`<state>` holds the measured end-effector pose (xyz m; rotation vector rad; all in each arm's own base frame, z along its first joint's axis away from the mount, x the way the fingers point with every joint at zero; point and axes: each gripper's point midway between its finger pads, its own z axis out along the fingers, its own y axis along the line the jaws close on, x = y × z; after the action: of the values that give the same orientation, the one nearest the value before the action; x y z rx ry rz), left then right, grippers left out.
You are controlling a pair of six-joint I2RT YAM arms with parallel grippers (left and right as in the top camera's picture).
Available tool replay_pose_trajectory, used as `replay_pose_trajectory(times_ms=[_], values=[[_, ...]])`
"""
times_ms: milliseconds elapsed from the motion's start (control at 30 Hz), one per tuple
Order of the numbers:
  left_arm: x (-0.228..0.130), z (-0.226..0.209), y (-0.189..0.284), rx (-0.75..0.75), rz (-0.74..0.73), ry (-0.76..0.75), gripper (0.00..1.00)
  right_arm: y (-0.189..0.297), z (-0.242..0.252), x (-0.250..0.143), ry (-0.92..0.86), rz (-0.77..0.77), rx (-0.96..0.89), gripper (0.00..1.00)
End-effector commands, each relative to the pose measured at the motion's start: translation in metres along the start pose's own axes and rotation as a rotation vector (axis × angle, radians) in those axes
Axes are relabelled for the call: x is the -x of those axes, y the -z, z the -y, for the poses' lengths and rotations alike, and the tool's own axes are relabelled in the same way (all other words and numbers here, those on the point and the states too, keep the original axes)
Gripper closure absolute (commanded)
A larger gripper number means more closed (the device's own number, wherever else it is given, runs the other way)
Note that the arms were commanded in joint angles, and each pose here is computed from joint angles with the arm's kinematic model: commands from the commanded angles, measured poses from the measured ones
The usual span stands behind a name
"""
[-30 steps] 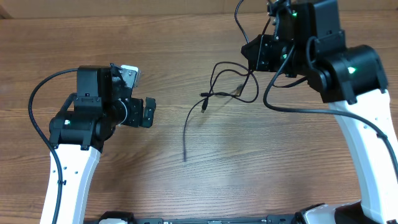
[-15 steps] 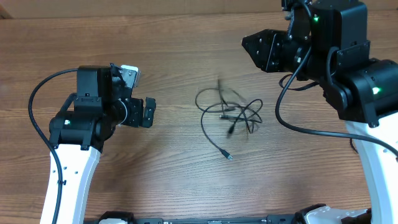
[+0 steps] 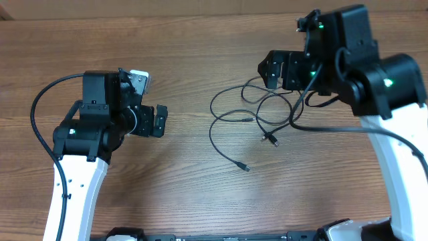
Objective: Untangle cables
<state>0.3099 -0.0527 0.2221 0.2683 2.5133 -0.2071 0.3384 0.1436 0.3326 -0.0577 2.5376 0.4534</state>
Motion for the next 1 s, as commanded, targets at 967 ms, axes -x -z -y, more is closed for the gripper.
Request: replay_pose_trajectory(times_ms=[967], values=[[0.001, 0.002, 0.0, -0.011, 0.0, -0.018, 0.01, -0.191, 0.149, -0.019, 0.438, -0.393, -0.088, 0.0]])
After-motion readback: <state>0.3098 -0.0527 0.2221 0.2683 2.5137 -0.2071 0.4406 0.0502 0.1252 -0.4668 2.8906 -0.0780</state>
